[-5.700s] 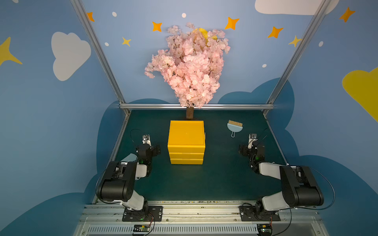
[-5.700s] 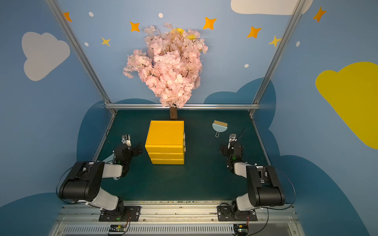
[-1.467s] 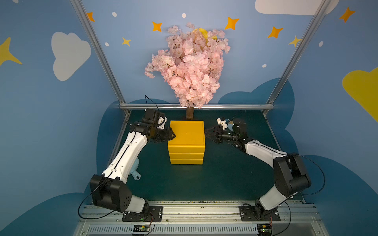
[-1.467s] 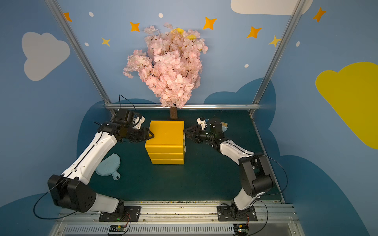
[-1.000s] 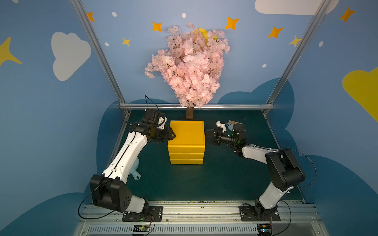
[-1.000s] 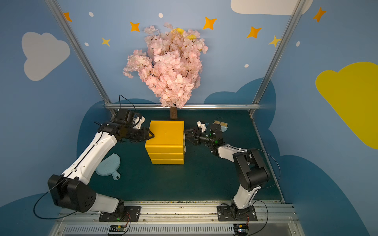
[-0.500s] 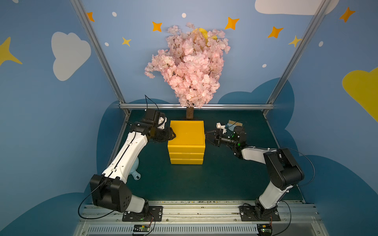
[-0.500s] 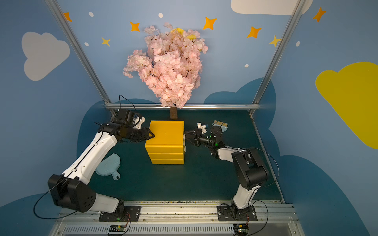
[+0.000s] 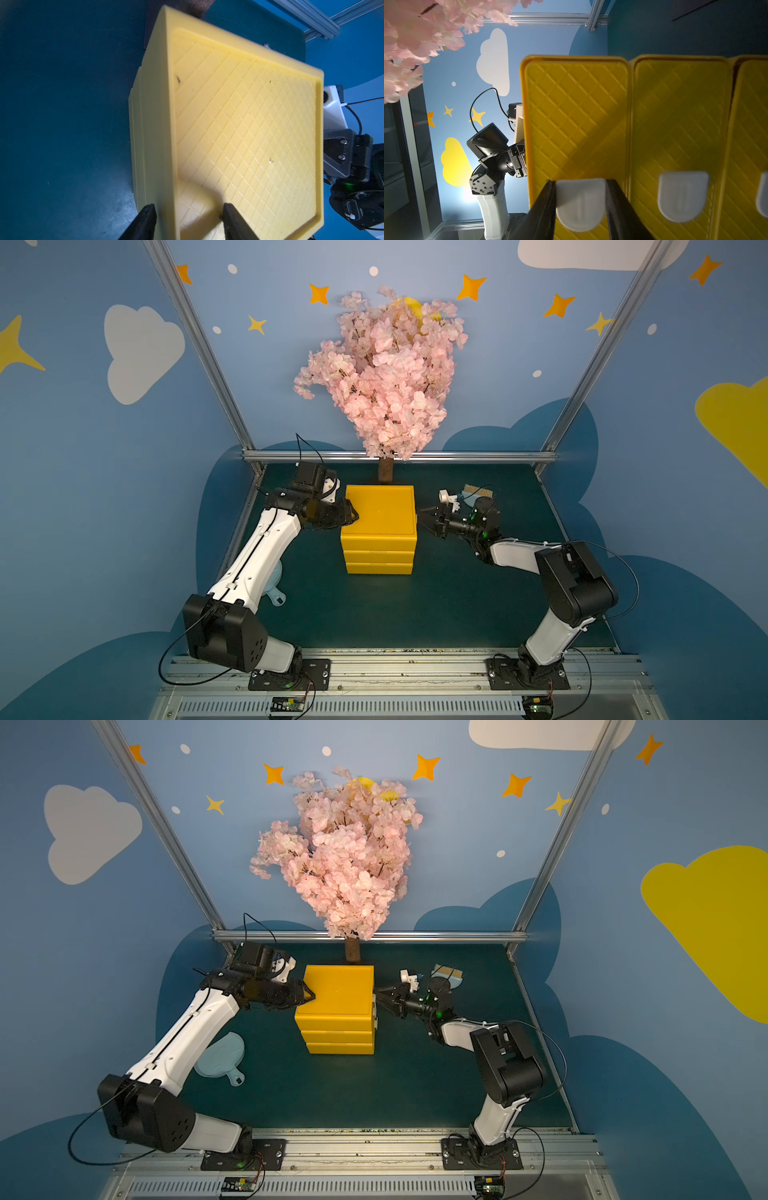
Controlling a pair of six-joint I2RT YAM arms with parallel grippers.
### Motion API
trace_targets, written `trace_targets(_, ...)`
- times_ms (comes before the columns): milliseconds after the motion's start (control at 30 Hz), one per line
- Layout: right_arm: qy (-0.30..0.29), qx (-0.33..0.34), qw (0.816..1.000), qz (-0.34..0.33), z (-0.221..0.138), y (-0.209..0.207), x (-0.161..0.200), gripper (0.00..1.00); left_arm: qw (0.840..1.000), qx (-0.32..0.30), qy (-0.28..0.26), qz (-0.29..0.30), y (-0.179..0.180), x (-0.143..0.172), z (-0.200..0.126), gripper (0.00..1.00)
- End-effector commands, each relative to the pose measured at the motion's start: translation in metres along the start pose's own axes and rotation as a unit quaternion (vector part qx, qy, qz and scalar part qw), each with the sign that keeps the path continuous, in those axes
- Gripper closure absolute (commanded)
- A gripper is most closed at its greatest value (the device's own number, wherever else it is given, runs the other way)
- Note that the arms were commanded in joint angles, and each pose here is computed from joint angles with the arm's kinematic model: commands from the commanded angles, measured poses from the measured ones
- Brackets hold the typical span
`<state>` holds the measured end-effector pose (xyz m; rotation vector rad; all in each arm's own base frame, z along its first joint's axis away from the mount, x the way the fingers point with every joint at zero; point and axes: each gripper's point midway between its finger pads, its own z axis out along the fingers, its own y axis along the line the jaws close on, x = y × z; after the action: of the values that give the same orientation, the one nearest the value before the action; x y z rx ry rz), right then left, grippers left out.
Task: Take the seed bags out of the drawer
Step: Open the drawer in the storage box.
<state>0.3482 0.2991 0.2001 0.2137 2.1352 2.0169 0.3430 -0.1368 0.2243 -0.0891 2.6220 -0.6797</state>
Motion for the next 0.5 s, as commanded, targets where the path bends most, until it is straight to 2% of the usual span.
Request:
trace_targets(0, 0.008, -0.011, 1.0, -0.016, -0.006, 0.01, 0.007, 0.71, 1.0, -0.016, 0.024, -0.006, 0.009, 0.012, 0.006, 0.44)
trace_targets(467, -0.033, -0.004, 0.999, -0.008, -0.058, 0.005, -0.012, 0.76, 0.999, -0.017, 0.026, -0.005, 0.009, 0.013, 0.008, 0.44)
